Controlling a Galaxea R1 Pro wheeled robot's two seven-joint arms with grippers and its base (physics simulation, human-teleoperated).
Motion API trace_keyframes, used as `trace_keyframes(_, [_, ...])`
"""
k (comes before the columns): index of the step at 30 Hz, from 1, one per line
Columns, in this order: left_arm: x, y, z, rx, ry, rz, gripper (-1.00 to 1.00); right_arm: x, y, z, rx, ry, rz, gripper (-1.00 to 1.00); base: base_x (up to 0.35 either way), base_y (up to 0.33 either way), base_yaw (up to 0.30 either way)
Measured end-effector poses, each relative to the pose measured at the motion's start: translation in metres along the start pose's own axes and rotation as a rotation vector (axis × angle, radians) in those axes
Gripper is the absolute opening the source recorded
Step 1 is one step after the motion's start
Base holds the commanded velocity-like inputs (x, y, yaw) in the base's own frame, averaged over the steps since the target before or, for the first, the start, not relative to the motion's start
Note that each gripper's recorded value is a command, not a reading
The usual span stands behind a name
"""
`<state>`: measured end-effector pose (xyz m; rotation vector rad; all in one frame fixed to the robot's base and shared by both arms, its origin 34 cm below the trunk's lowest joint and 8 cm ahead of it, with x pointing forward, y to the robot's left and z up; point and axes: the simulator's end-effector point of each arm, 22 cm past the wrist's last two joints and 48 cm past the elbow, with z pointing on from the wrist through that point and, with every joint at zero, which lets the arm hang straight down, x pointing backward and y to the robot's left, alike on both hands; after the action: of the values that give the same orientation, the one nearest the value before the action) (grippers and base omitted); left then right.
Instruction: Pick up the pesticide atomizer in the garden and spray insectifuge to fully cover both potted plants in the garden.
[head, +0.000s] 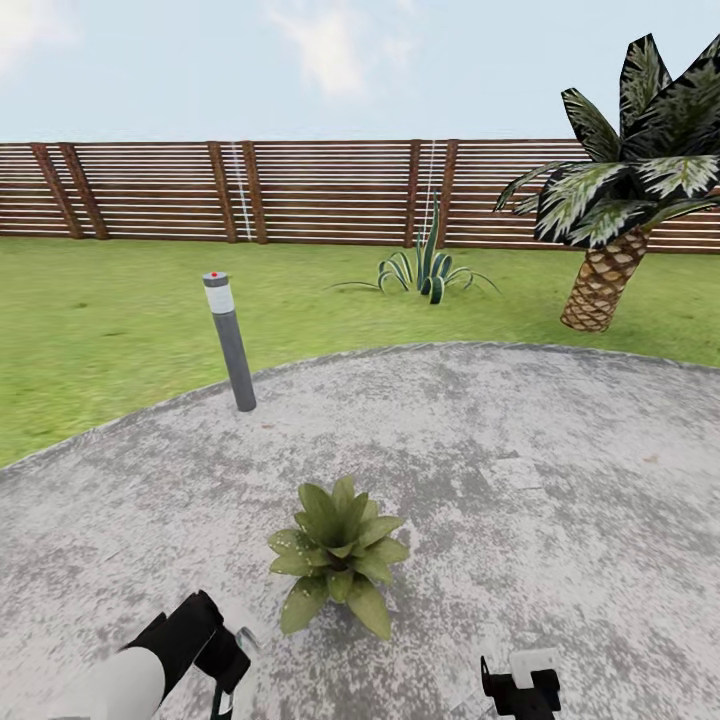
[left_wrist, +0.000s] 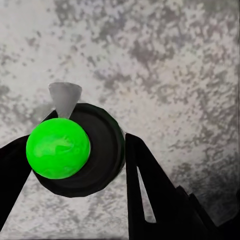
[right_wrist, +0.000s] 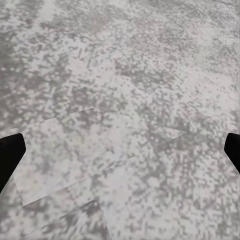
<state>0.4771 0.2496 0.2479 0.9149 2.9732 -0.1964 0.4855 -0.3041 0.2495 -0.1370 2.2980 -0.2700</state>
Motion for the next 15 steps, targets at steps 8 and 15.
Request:
trace_keyframes(8, [-0.020, 0.005, -0.010, -0.008, -0.050, 0.005, -1.00, 0.000, 0.000, 0.000, 0.000, -0.001, 0.000, 1.00, 0.000, 0.000, 0.119])
trace_keyframes(15, [-0.045, -0.007, -0.017, -0.010, -0.068, -0.005, -1.00, 0.001, -0.003, 0.000, 0.005, 0.002, 0.000, 1.00, 0.000, 0.000, 0.126])
